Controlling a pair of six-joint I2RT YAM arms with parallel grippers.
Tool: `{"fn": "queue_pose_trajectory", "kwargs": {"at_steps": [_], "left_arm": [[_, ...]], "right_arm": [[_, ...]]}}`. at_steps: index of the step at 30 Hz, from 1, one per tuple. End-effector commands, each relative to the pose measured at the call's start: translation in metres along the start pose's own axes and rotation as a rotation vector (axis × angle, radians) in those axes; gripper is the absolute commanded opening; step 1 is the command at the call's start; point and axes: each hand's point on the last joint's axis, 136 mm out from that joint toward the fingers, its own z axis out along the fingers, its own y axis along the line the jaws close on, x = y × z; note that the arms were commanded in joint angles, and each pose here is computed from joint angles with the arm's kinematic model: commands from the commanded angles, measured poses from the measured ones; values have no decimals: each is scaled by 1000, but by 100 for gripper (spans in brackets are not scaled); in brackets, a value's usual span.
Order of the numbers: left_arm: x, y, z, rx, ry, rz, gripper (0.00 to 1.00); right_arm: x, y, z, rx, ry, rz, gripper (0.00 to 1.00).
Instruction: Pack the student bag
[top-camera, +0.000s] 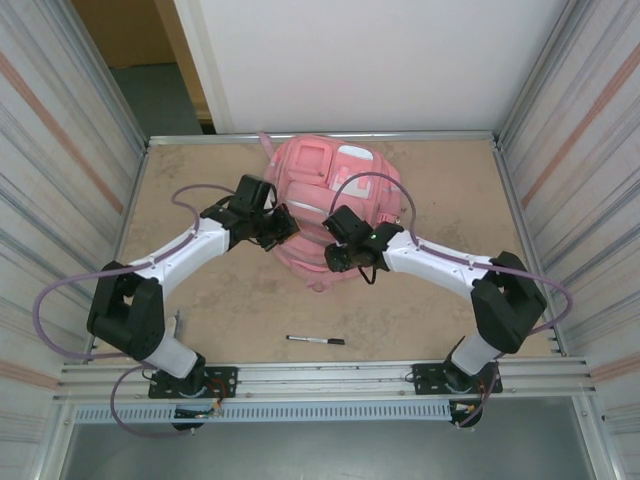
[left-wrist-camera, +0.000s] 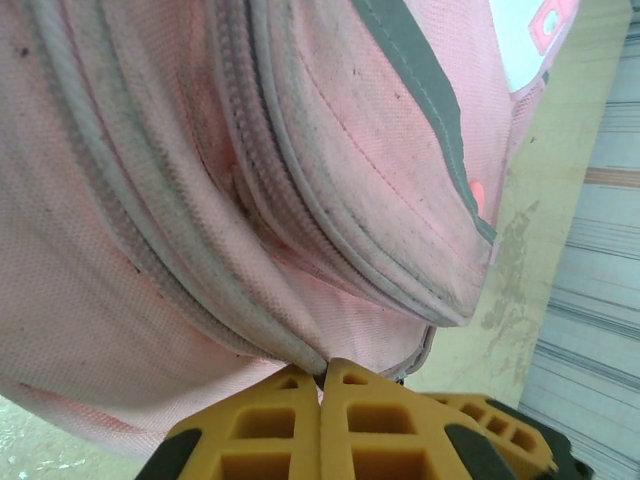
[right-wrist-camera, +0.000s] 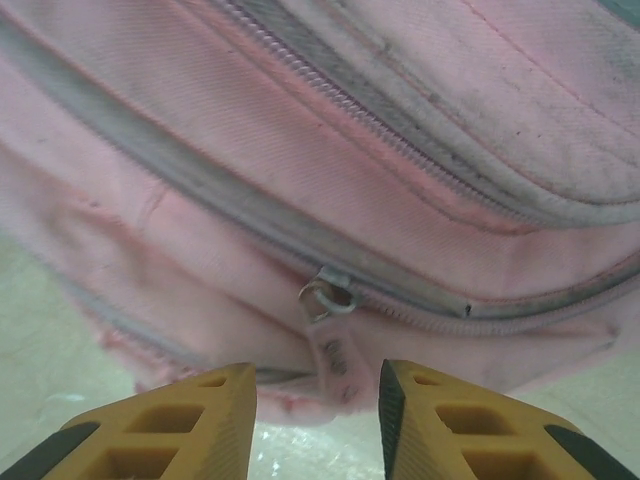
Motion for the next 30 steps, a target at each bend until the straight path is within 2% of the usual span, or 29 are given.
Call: {"fn": "queue_pose_trajectory", "kwargs": {"at_steps": [1, 3, 7, 14, 20, 24, 26, 28, 30], "left_arm": [[1, -41, -25, 137, -9, 60, 0], [1, -42, -25, 144, -9, 61, 0], [3, -43, -27, 156, -5, 58, 0], [1, -36, -32, 153, -2, 53, 0], [-6, -21, -38, 139, -24, 32, 0], [-12, -8, -41, 102, -40, 32, 0], [-7, -6, -37, 104, -8, 21, 1], [7, -8, -29, 112, 48, 21, 32], [18, -6, -22, 83, 56, 40, 44]], "right_arm": [[-6, -6, 4, 61, -5, 25, 36], [-5, -3, 10, 48, 6, 31, 36], [-6, -2, 13, 62, 8, 35, 23], [-9, -4, 0, 35, -31, 68, 11], [-3, -9, -9, -65, 1, 134, 6], [1, -4, -10, -182, 37, 168, 3], [2, -3, -12, -218, 45, 174, 0], [1, 4, -15, -263, 31, 155, 0], [-4, 12, -18, -315, 21, 137, 0]]}}
